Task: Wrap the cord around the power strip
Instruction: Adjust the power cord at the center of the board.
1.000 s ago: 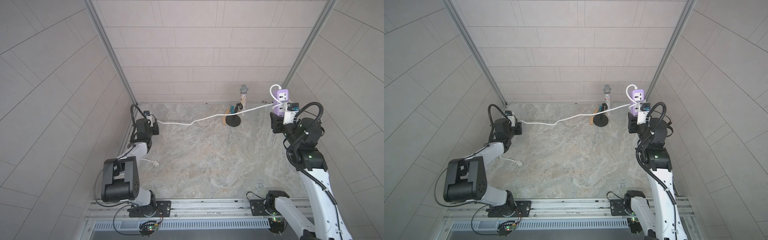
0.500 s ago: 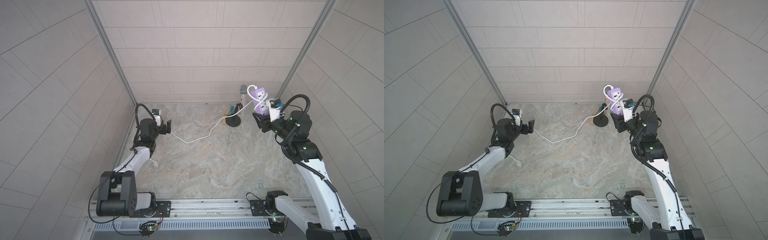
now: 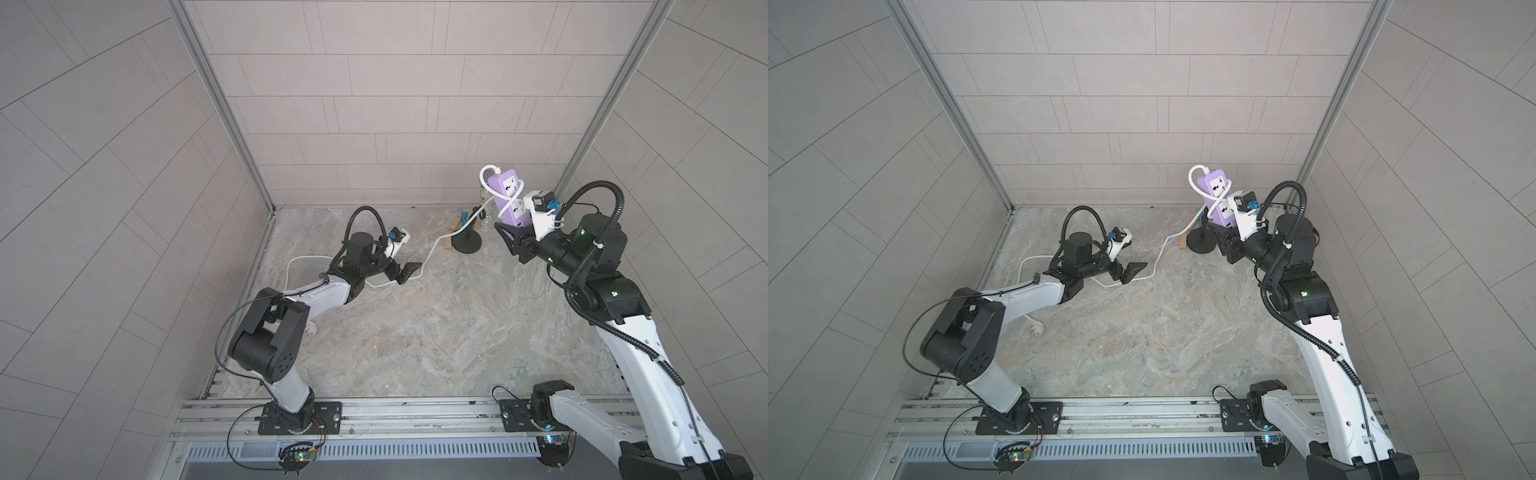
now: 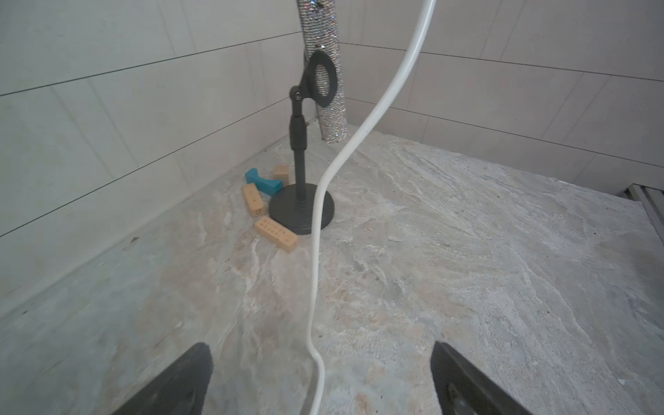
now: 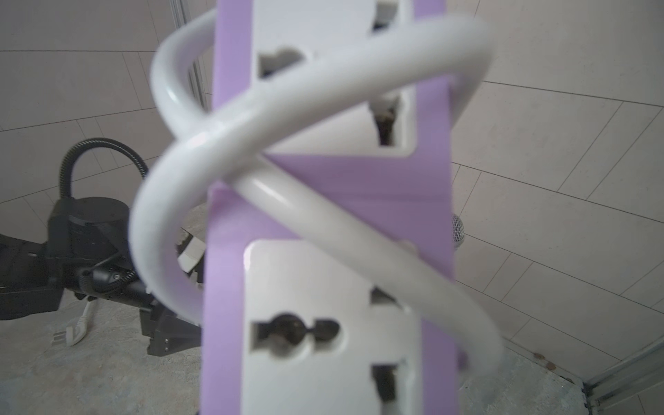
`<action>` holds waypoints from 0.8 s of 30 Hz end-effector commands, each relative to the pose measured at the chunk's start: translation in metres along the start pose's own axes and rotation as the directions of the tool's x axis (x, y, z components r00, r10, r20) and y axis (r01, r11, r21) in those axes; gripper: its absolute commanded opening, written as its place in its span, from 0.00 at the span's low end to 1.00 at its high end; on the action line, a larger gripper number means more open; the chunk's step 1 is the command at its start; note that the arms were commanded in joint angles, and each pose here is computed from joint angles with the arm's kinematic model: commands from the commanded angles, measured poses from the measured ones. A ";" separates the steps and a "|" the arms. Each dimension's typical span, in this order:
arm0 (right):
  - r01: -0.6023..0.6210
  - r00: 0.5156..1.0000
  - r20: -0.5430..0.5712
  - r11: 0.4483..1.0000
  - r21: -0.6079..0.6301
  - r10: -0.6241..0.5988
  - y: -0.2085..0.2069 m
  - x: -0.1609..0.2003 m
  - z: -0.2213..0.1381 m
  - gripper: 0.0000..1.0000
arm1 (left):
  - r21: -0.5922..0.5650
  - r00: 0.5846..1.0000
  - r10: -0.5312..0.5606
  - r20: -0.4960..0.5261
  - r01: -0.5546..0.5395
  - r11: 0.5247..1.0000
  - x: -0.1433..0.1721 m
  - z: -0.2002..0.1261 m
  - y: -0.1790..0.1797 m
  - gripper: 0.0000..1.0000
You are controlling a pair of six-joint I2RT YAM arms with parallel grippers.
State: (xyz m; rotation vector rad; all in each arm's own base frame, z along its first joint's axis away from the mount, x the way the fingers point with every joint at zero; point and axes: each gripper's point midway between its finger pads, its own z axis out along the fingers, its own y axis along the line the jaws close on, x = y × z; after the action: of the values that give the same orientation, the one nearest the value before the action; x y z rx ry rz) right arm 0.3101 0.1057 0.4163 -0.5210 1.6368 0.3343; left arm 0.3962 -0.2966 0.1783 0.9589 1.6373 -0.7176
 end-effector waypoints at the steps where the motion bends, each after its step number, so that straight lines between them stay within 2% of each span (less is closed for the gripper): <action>1: 0.051 0.995 0.092 0.998 -0.041 -0.047 0.014 -0.031 -0.014 0.00 | 0.061 0.994 0.029 0.105 -0.035 0.998 -0.023 0.028 -0.006 1.00; 6: 0.056 0.995 0.090 0.997 -0.053 -0.051 0.019 -0.031 -0.016 0.00 | 0.115 0.986 -0.065 0.156 0.048 0.992 -0.020 0.062 -0.005 0.97; 13: 0.055 0.990 0.128 0.998 -0.038 -0.050 0.019 -0.036 -0.023 0.00 | 0.102 0.985 -0.133 0.108 0.122 0.987 0.009 0.092 -0.002 0.81; 15: 0.048 0.989 0.140 0.999 -0.017 -0.045 0.016 -0.038 -0.022 0.00 | 0.117 0.981 -0.153 0.115 0.140 0.983 0.011 0.099 -0.001 0.69; 20: 0.033 0.990 0.134 0.993 0.114 -0.048 -0.007 -0.035 -0.022 0.00 | 0.161 0.979 -0.161 0.127 0.140 0.977 0.004 0.096 -0.008 0.21; 23: 0.009 0.992 0.122 0.965 0.264 -0.043 -0.035 -0.026 -0.026 0.00 | 0.178 0.986 -0.127 0.113 0.105 0.978 0.007 0.078 -0.022 0.02; 24: 0.000 0.992 0.118 0.952 0.305 -0.038 -0.043 -0.023 -0.029 0.00 | 0.185 0.988 -0.113 0.102 0.093 0.978 0.008 0.070 -0.027 0.00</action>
State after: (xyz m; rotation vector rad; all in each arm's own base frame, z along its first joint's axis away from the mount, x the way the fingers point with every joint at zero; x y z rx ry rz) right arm 0.3066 0.0875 0.4233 -0.4207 1.6046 0.2227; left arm 0.4276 -0.3694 0.1265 0.8877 1.6332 -0.9769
